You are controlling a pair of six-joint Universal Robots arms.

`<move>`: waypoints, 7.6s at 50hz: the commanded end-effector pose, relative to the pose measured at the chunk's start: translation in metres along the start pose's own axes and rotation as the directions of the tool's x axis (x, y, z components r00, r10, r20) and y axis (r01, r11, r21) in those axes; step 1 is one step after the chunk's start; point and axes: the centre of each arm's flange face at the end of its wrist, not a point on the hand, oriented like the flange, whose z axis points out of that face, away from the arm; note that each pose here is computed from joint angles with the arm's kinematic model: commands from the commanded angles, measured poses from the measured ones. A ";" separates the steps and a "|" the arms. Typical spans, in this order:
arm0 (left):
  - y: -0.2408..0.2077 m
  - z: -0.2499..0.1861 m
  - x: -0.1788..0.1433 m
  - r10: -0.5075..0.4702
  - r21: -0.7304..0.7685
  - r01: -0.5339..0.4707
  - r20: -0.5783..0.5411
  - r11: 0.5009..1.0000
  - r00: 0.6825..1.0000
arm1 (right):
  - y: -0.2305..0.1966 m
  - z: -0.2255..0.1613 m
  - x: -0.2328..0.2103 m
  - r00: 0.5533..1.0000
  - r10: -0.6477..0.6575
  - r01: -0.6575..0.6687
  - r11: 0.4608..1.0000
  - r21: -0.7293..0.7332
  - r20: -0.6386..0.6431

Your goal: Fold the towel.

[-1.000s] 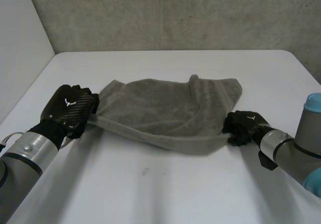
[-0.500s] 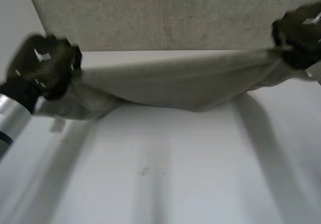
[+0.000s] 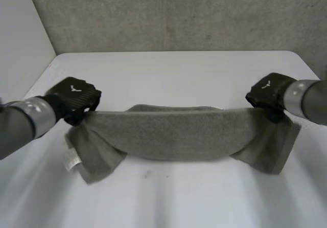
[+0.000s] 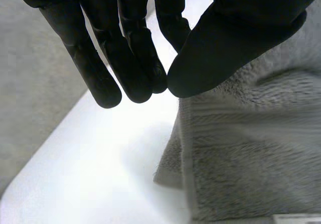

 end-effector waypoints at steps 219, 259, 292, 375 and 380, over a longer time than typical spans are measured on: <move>0.022 0.014 0.036 -0.451 0.240 0.415 0.121 0.878 0.884 | 0.160 0.042 0.025 0.874 0.358 -0.380 0.925 -0.003 -0.330; 0.015 0.005 0.033 -0.452 0.266 0.408 0.134 0.873 0.882 | -0.079 0.017 -0.260 0.954 -0.133 -0.070 0.771 0.633 0.268; 0.018 0.006 0.045 -0.444 0.248 0.408 0.108 0.879 0.890 | 0.012 0.104 -0.092 0.732 0.676 -0.675 0.704 0.220 0.081; -0.002 0.004 0.052 -0.417 0.307 0.377 0.074 0.874 0.906 | -0.051 0.011 -0.113 0.759 0.584 -0.651 0.665 0.367 0.288; -0.009 0.016 0.078 -0.392 0.303 0.373 0.001 0.877 0.920 | 0.003 0.018 -0.103 0.762 0.621 -0.647 0.715 0.266 0.184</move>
